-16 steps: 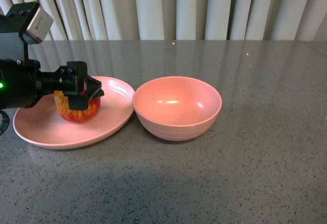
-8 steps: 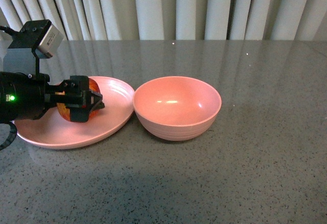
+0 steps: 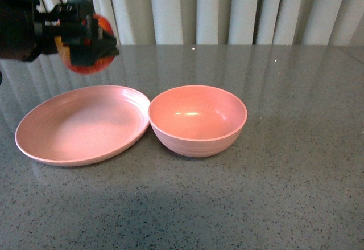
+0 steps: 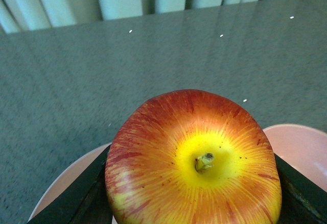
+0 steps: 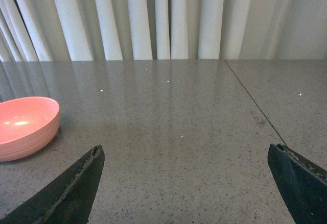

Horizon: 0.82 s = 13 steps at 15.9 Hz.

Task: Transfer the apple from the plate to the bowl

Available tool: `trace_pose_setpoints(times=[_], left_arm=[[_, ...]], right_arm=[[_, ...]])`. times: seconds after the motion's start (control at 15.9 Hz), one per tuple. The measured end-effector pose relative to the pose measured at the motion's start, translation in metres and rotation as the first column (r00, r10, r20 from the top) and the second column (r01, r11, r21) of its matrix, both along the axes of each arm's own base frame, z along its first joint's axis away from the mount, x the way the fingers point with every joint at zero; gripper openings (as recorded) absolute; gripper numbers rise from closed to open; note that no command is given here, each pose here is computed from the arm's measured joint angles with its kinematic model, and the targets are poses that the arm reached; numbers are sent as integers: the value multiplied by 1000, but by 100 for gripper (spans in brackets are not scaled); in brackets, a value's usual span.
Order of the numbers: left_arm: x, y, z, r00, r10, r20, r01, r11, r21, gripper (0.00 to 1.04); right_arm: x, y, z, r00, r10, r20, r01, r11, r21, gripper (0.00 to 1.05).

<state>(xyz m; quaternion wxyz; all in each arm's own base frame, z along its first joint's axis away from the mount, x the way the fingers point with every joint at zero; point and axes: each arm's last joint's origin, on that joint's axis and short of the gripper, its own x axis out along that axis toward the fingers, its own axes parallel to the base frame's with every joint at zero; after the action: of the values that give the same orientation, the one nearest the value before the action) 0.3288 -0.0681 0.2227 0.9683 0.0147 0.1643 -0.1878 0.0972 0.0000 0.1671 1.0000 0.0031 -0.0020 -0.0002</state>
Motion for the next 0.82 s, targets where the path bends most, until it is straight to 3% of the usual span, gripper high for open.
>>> trace_pose_setpoints(times=[0.13, 0.25, 0.57, 0.82], left_arm=[[-6, -25, 20, 997, -63, 33, 63, 998, 2, 71], [-8, -54, 23, 991, -125, 37, 125, 992, 7, 71], [-2, -107, -8, 977, -204, -57, 205, 979, 20, 71], [2, -121, -27, 974, -196, -111, 200, 980, 27, 70]], right_arm=[[0, 0, 0, 1000, 0, 0, 0, 1000, 0, 98], [0, 0, 0, 1000, 0, 0, 0, 1000, 0, 98], [0, 0, 0, 1000, 0, 0, 0, 1000, 0, 98], [0, 0, 0, 1000, 0, 0, 0, 1000, 0, 98]])
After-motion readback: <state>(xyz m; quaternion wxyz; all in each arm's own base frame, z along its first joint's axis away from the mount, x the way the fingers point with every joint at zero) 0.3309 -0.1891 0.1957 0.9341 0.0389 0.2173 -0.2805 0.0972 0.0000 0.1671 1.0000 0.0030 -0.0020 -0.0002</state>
